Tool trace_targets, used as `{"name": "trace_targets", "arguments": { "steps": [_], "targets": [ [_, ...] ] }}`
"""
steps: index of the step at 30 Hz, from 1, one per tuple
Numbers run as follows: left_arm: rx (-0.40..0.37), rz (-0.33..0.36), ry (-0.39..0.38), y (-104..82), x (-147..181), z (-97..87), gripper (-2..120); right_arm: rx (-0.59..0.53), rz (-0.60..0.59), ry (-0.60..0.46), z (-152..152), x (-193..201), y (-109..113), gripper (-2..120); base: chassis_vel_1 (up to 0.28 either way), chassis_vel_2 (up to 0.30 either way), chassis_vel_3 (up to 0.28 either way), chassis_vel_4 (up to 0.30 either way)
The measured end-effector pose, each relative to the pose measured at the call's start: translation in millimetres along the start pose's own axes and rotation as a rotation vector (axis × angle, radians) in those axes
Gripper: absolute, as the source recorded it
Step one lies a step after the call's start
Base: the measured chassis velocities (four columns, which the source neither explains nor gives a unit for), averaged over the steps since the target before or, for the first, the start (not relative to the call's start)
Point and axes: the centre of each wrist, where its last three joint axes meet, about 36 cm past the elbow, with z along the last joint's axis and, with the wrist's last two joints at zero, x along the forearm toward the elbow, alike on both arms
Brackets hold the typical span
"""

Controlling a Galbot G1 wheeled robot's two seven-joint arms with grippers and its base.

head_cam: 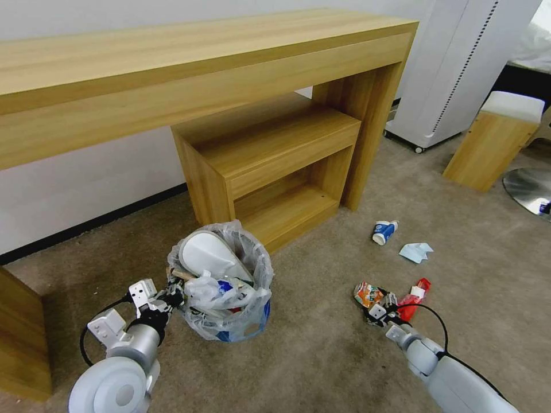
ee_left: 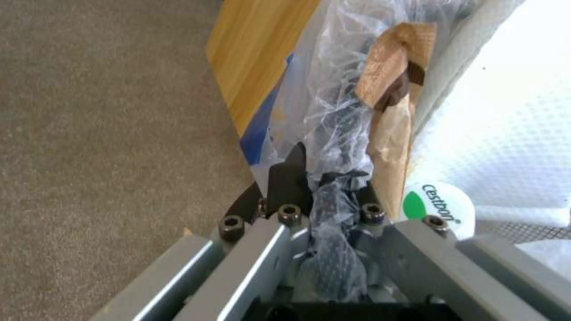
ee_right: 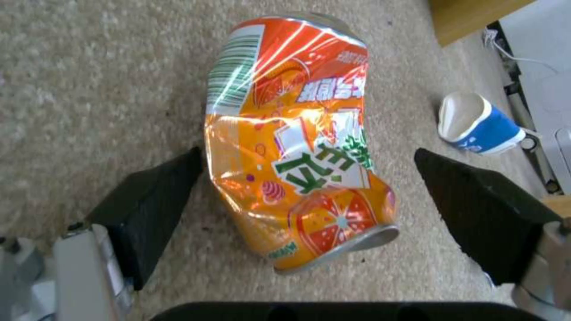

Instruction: Pick up the trash bin and place the garbage on the floor into it.

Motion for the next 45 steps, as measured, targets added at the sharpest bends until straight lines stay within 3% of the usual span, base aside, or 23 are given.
{"name": "trace_targets", "arguments": {
  "steps": [17,39,45],
  "targets": [
    [0.006,0.001,-0.009,0.5,1,-0.4,1,0.005,-0.005,-0.010,-11,-16,3,84,0.000,0.000,0.000,0.000],
    [0.007,0.006,-0.008,-1.9,2,1.0,1,0.005,0.000,-0.016,-6,-15,-1,2,0.000,0.000,0.000,0.000],
    [0.006,0.005,-0.008,-1.9,2,0.8,1,0.002,0.003,-0.018,-7,-15,-1,0,0.000,0.000,0.000,0.000]
  ]
}}
